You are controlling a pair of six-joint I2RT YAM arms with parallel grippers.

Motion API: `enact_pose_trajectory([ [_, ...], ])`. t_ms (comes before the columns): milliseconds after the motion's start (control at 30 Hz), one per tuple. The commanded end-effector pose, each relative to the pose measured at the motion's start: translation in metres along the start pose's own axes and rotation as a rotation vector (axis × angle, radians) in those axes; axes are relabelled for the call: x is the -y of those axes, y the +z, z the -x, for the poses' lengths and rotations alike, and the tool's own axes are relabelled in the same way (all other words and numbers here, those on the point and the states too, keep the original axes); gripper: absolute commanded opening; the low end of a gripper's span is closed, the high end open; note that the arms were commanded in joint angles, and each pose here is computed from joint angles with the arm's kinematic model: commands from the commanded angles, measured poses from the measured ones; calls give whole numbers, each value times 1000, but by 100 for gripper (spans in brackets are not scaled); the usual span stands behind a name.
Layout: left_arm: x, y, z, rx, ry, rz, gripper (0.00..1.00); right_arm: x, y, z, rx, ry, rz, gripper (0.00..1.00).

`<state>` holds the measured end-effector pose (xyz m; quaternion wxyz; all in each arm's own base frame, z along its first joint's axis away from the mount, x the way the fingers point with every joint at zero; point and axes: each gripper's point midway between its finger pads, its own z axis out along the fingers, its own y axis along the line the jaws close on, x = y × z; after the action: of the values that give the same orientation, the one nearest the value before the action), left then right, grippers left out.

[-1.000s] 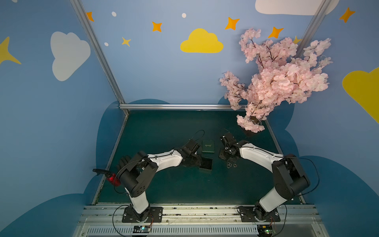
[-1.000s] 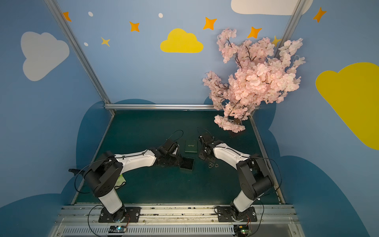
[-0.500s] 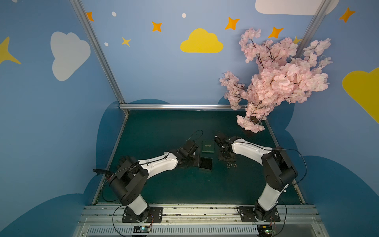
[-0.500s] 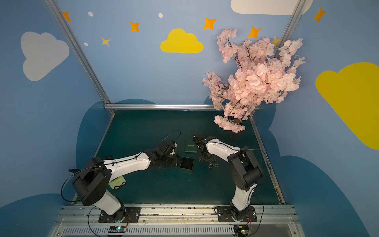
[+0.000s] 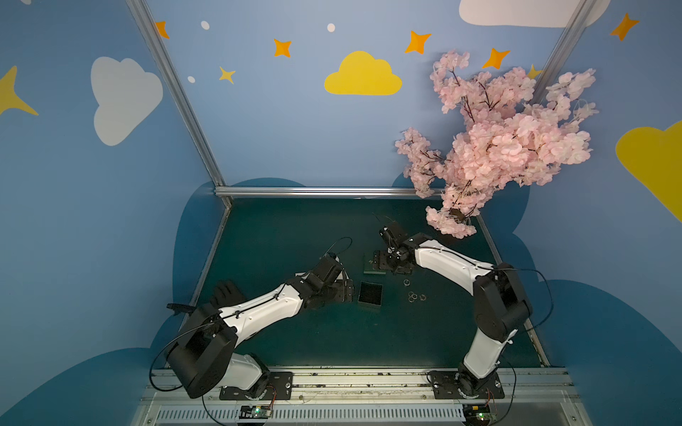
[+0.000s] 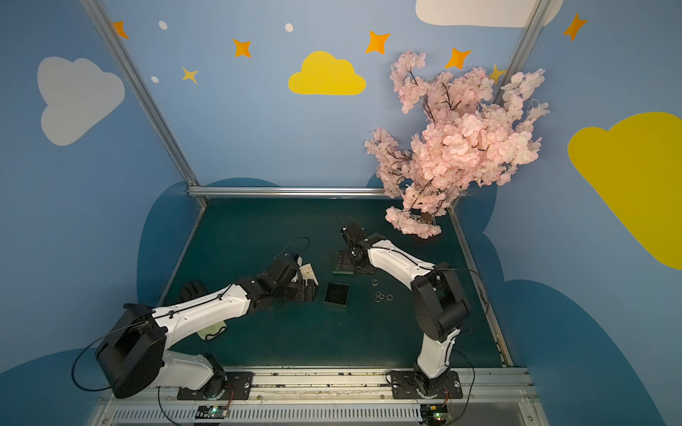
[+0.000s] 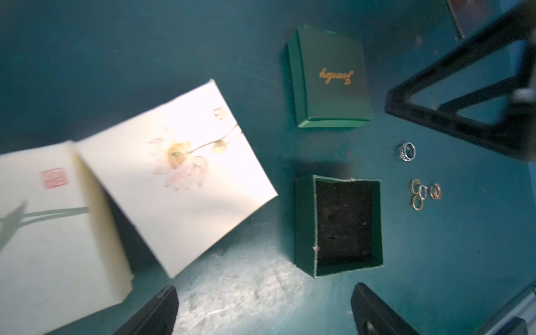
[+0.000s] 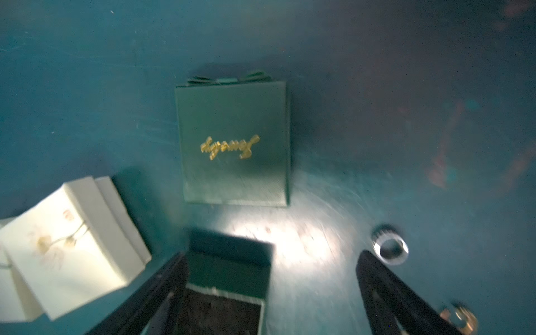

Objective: Take the rings out of the lift-off lid box
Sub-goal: Pick up the lid from the center of the board.

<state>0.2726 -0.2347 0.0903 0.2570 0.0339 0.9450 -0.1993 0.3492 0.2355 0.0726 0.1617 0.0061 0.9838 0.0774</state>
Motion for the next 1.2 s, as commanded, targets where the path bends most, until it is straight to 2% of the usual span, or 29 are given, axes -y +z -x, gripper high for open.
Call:
enact_pose_trajectory([
  [0, -11, -5, 5, 33, 4, 35, 97, -9, 8, 1, -26, -43, -10, 92],
  [300, -18, 0, 0, 14, -19, 46, 99, -25, 24, 11, -25, -59, -15, 92],
  [533, -25, 0, -1, 11, -28, 62, 99, -19, 41, 15, -28, -80, -97, 92],
  [700, -30, 1, -2, 15, -36, 76, 99, -23, 48, 16, -31, -83, -103, 92],
  [967, -39, 7, -5, 0, -52, 106, 100, -21, 54, 17, -26, -76, -129, 89],
  [1167, -38, 6, -5, 1, -57, 105, 100, -18, 41, 19, -7, -57, -138, 89],
])
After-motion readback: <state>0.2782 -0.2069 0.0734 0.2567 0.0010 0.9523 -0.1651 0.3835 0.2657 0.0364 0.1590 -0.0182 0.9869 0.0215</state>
